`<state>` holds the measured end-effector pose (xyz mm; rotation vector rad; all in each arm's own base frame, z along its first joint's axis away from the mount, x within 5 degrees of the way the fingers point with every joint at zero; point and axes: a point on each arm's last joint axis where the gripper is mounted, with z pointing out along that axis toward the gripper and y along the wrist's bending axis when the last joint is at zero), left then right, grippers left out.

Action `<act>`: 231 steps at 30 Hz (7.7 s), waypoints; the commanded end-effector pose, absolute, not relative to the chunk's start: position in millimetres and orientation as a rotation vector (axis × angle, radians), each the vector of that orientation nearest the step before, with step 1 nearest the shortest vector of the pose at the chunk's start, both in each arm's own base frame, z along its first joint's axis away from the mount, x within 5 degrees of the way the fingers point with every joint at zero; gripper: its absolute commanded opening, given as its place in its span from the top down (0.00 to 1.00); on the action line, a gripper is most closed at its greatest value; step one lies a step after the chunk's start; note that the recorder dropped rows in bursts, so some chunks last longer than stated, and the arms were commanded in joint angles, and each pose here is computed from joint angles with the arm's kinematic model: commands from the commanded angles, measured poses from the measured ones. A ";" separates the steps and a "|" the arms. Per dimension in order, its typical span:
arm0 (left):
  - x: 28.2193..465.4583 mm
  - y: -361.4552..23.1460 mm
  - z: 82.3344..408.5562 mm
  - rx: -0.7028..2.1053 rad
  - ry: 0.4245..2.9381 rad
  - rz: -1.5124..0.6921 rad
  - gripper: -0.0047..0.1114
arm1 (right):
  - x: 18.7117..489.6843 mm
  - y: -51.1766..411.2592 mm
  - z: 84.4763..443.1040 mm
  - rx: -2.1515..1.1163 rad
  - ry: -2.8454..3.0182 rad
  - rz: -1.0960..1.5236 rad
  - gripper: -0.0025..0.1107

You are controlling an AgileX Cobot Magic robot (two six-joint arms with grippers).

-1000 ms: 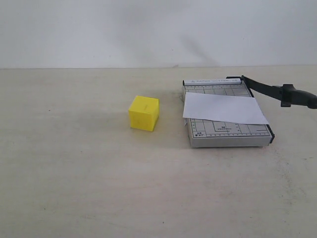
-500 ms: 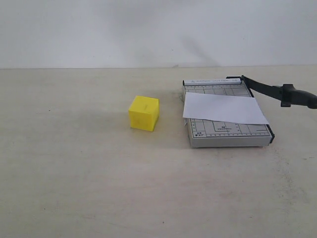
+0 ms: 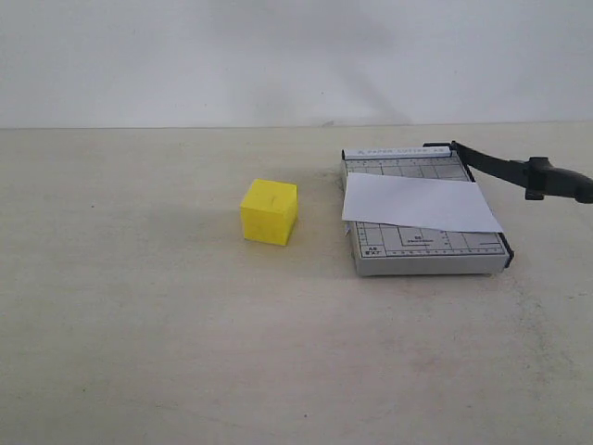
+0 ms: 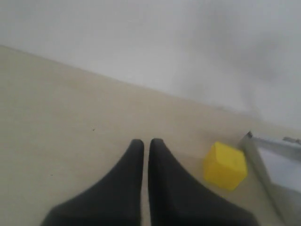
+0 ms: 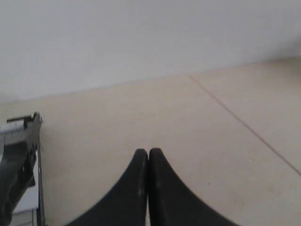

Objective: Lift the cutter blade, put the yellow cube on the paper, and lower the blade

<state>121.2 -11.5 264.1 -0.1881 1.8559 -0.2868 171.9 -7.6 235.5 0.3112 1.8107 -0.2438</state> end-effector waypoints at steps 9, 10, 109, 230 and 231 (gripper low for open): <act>297.9 -184.3 252.5 0.658 2.218 -0.358 0.92 | 179.6 19.6 201.4 0.032 2.131 -0.067 0.98; 297.7 -199.8 243.5 0.700 2.216 -0.371 0.92 | 180.5 14.3 203.9 0.010 2.103 -0.160 0.98; 328.8 -341.3 204.3 0.561 1.884 -0.582 0.92 | 172.2 40.2 193.6 -0.079 2.244 0.194 0.98; 406.6 -403.1 186.9 0.896 1.955 -0.689 0.92 | 172.1 40.6 193.6 -0.218 2.231 0.132 0.98; 408.7 -405.4 185.1 0.894 1.952 -0.694 0.92 | 172.1 40.6 193.6 -0.218 2.231 0.132 0.98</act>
